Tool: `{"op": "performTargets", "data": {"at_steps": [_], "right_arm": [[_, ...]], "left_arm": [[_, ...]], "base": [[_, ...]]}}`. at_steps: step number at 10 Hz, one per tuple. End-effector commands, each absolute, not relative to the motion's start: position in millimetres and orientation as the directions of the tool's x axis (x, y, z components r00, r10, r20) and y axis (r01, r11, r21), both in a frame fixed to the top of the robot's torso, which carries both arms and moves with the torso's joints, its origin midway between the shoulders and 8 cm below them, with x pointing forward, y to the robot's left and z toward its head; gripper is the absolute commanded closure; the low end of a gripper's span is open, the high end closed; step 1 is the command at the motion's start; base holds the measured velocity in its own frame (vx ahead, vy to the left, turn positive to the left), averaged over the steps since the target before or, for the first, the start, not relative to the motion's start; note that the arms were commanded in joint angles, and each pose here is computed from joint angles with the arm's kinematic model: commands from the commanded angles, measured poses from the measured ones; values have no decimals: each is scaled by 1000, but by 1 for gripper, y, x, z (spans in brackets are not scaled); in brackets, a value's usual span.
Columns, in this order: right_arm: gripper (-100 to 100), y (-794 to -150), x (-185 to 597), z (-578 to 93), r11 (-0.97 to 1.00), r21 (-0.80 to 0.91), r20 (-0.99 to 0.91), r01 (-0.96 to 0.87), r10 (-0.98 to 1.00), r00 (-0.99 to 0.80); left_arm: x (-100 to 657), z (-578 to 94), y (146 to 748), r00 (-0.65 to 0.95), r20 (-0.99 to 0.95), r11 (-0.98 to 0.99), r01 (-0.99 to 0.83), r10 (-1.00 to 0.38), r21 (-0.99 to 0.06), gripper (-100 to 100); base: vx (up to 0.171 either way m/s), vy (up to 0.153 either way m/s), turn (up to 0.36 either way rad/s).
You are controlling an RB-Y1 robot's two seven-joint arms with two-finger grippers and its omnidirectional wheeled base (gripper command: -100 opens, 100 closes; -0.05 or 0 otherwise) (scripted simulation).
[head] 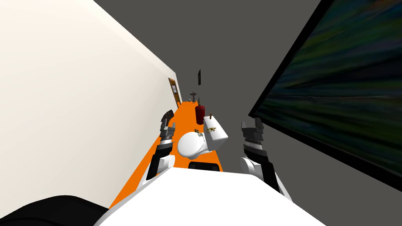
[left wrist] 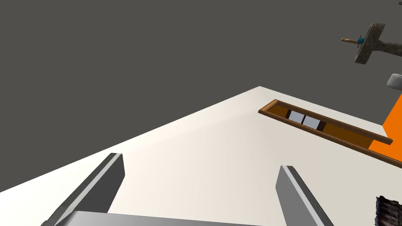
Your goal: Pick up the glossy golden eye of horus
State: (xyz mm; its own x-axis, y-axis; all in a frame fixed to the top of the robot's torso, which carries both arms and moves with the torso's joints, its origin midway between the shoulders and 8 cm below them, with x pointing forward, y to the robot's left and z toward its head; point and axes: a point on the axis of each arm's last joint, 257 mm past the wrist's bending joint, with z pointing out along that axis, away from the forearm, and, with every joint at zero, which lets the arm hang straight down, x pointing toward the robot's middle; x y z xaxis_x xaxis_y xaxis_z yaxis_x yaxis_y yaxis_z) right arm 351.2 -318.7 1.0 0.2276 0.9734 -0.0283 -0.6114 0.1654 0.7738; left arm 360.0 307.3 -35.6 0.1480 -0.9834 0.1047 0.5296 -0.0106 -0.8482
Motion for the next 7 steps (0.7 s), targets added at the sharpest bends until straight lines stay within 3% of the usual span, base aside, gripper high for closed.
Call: {"op": "performTargets", "data": {"at_steps": [1, 7], "right_arm": [[-100, -319, 354, -6, 132, 787, -20, -603, 982, 189], [-100, -340, 366, -54, -127, 834, 193, -537, 979, 69]], "left_arm": [[360, -36, 307, 148, 105, -11, 530, -983, -848, 0], [360, -36, 307, 148, 105, -11, 530, -983, -848, 0]], "base": [[-31, 19, 102], [-76, 43, 150]]}}
